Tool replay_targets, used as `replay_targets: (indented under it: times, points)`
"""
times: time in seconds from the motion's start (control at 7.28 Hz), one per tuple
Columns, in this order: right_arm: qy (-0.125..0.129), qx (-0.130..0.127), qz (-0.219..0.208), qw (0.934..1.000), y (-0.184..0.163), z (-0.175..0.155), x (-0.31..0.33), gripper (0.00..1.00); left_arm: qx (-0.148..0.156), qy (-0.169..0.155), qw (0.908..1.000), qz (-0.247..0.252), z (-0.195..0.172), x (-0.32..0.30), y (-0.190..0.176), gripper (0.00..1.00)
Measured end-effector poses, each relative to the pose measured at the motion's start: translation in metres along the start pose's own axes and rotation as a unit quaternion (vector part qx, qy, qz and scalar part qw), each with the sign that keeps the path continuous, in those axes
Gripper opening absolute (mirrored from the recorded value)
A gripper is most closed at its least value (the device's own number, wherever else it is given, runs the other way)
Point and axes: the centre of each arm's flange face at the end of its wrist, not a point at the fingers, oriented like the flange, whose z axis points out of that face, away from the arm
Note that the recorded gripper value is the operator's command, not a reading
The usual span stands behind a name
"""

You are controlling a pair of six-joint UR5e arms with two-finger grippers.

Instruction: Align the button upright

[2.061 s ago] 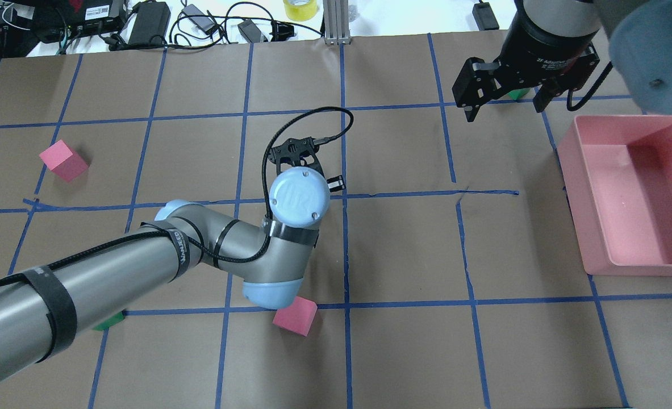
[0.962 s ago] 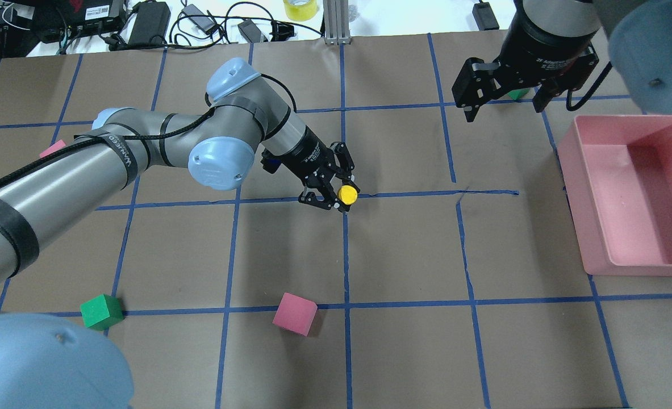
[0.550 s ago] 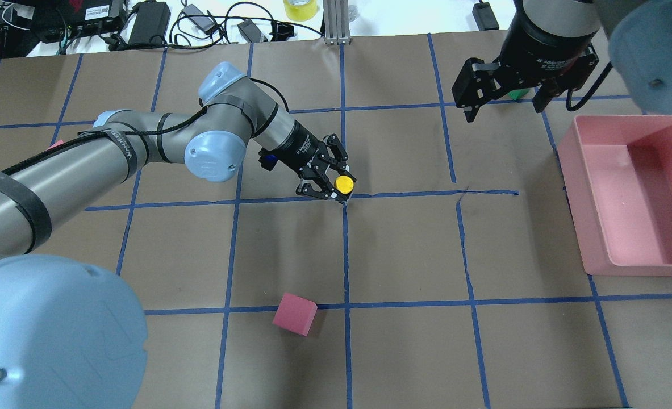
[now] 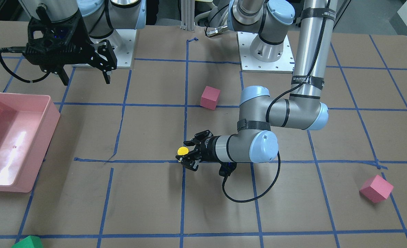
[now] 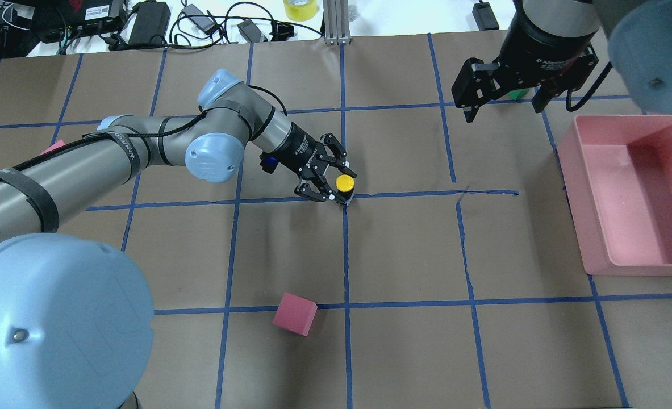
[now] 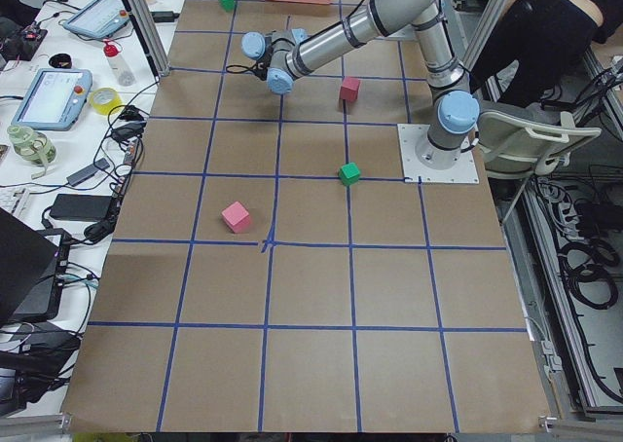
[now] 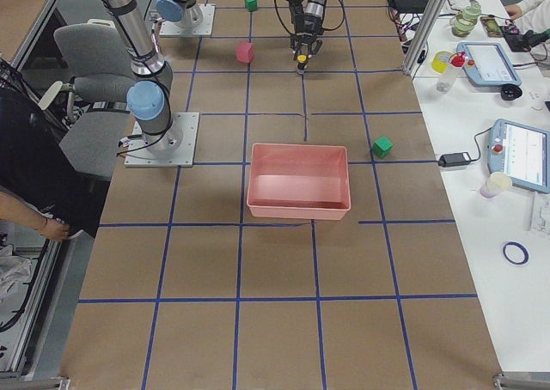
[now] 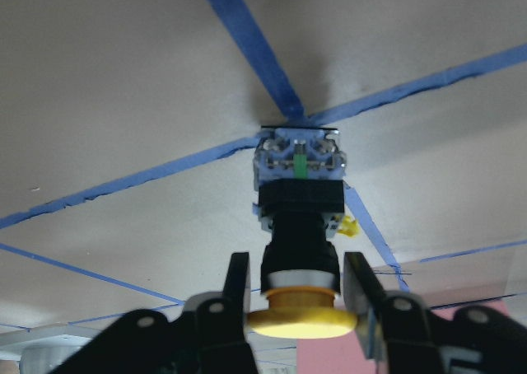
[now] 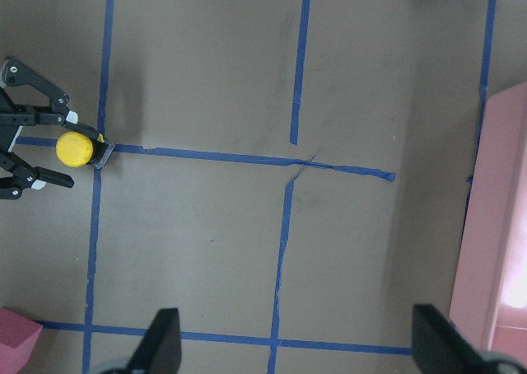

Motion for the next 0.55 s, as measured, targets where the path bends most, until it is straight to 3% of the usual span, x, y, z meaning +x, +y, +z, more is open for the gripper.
replay_targets:
  times: [0.14, 0.41, 0.55]
  points:
    - [0.000, 0.000, 0.000, 1.0000, 0.000, 0.000, 0.000, 1.00, 0.018, 0.002, 0.9998, 0.010, -0.008, 0.002, 0.004, 0.98]
    - [-0.001, 0.000, 0.000, 1.0000, 0.000, 0.000, 0.000, 1.00, 0.104, 0.008, 0.9933, 0.050, -0.051, 0.011, 0.036, 0.86]
    - [-0.001, 0.000, 0.000, 1.0000, 0.000, 0.000, 0.000, 1.00, 0.133, 0.015, 0.9883, 0.073, -0.079, 0.013, 0.069, 0.91]
